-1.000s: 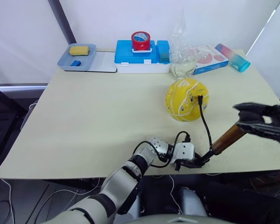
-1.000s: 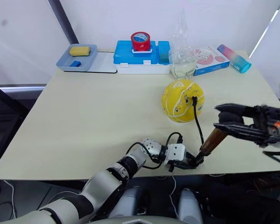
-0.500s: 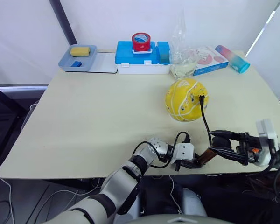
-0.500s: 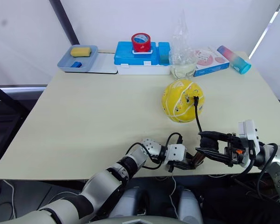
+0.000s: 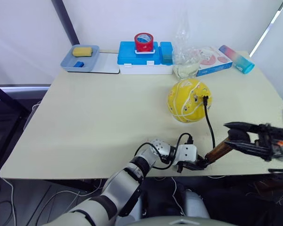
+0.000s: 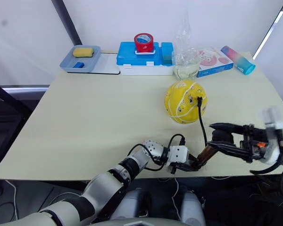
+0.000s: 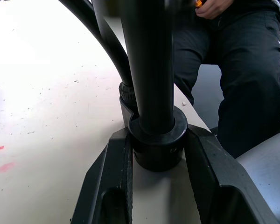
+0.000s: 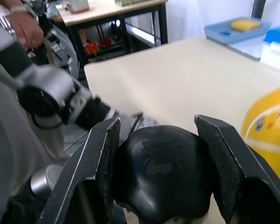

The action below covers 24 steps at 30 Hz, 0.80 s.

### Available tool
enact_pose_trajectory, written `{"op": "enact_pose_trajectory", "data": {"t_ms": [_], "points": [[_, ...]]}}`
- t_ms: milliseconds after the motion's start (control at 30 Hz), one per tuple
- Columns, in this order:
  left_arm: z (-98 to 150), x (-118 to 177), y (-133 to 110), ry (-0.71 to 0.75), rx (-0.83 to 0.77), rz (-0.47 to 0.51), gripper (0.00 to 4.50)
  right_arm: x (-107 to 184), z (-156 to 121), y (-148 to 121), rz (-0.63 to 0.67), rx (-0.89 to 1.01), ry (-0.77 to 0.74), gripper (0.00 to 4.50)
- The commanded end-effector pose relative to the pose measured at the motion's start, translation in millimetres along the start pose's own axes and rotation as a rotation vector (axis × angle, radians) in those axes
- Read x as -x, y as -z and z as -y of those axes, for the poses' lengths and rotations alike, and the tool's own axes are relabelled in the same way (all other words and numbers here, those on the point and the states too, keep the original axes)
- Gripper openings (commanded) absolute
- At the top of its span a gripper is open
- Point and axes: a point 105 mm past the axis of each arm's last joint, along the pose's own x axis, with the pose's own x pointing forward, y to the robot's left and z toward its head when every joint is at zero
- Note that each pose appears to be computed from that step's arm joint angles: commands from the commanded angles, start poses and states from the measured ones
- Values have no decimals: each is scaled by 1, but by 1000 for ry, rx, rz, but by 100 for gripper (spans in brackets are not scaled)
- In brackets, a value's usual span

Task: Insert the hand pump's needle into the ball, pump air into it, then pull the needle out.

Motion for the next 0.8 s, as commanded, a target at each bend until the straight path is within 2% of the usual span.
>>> {"op": "enact_pose_trajectory", "data": {"t_ms": [33,167,267,333,500,667,800], "points": [[24,-1,23,101,45,-89,110,13,2,-41,50,111,68,204],[24,-2,22,98,54,-80,110,18,2,-65,73,129,74,204],[22,-2,20,91,56,-70,110,14,2,-66,65,123,64,204],[21,-3,19,88,64,-65,110,10,3,-53,35,90,63,204],[19,-3,15,83,70,-47,110,3,8,7,-61,-14,77,204],[16,-4,21,94,63,-120,110,2,10,62,-109,-52,119,204],[17,-6,20,81,64,-107,110,-5,9,86,-110,-40,129,204]]}}
